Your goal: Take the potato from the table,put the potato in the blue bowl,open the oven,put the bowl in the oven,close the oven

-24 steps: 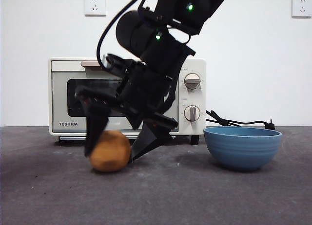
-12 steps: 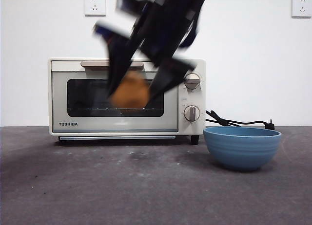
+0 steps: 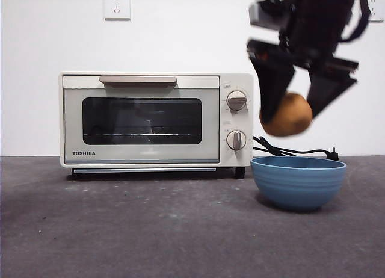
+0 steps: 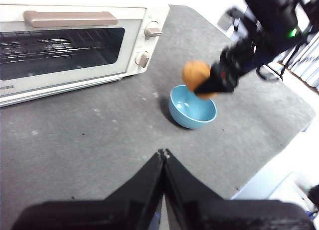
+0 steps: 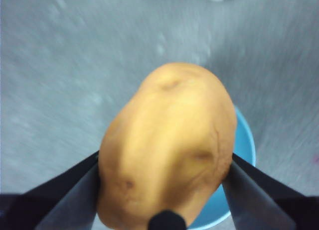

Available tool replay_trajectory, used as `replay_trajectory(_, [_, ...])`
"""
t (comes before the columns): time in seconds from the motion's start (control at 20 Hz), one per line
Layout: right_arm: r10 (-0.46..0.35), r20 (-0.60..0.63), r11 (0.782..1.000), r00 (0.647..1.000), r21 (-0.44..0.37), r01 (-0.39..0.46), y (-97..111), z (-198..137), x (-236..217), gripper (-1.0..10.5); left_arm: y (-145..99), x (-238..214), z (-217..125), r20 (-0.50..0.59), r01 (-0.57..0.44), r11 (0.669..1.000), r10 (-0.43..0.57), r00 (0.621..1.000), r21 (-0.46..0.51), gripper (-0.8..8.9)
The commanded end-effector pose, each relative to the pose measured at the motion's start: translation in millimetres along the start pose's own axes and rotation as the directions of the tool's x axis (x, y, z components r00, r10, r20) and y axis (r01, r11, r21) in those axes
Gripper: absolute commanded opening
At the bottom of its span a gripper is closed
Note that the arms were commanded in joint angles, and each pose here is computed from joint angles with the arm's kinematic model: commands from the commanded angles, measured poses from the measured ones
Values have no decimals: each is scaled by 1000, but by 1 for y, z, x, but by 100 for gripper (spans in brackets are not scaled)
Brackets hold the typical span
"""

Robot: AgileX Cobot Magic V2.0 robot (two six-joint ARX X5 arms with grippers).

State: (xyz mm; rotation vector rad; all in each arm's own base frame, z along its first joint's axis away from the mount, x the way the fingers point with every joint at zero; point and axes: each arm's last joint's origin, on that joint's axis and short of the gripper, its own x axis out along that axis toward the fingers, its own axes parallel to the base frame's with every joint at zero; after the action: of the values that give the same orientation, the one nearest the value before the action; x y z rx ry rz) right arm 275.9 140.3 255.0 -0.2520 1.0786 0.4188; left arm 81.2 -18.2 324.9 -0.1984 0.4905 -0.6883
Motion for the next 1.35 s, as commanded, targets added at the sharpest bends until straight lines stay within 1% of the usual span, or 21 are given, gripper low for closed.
replay_trajectory(0.05, [8, -23, 1000, 1000, 0, -8, -2, -13, 18, -17, 0, 0, 0, 3, -11, 1000, 11, 1000, 21, -8])
replay_trajectory(0.1, [19, -21, 1000, 1000, 7, -19, -4, -17, 24, -17, 0, 0, 0, 3, -10, 1000, 10, 1000, 21, -8])
replay_trajectory(0.35, [14, -10, 1000, 1000, 18, -14, -7, -34, 45, -17, 0, 0, 0, 3, -10, 1000, 10, 1000, 21, -8])
replay_trajectory(0.65, [12, 0, 1000, 1000, 19, -12, -8, -38, 51, -15, 0, 0, 0, 3, -10, 1000, 10, 1000, 21, -8])
replay_trajectory(0.8, [14, -35, 1000, 999, 22, -13, -8, -40, 61, 76, 0, 0, 0, 3, -10, 1000, 10, 1000, 20, -8])
replay_trajectory(0.95, [15, -68, 998, 998, 54, -11, -7, -42, 69, 238, 0, 0, 0, 2, -7, 1000, 7, 1000, 20, -8])
replay_trajectory(1.0, [16, -58, 999, 998, 51, -13, -6, -41, 69, 275, 0, 0, 0, 3, -7, 1000, 7, 1000, 20, -8])
replay_trajectory(1.15, [17, -50, 999, 999, 46, -15, -5, -40, 69, 441, 0, 0, 0, 3, -8, 1000, 8, 1000, 21, -8])
replay_trajectory(1.25, [17, -50, 999, 999, 46, -15, -5, -40, 67, 479, 0, 0, 0, 3, -9, 1000, 9, 1000, 21, -8])
replay_trajectory(1.35, [16, -34, 999, 999, 45, -14, -5, -39, 62, 479, 0, 0, 0, 5, -10, 1000, 10, 1000, 22, -8])
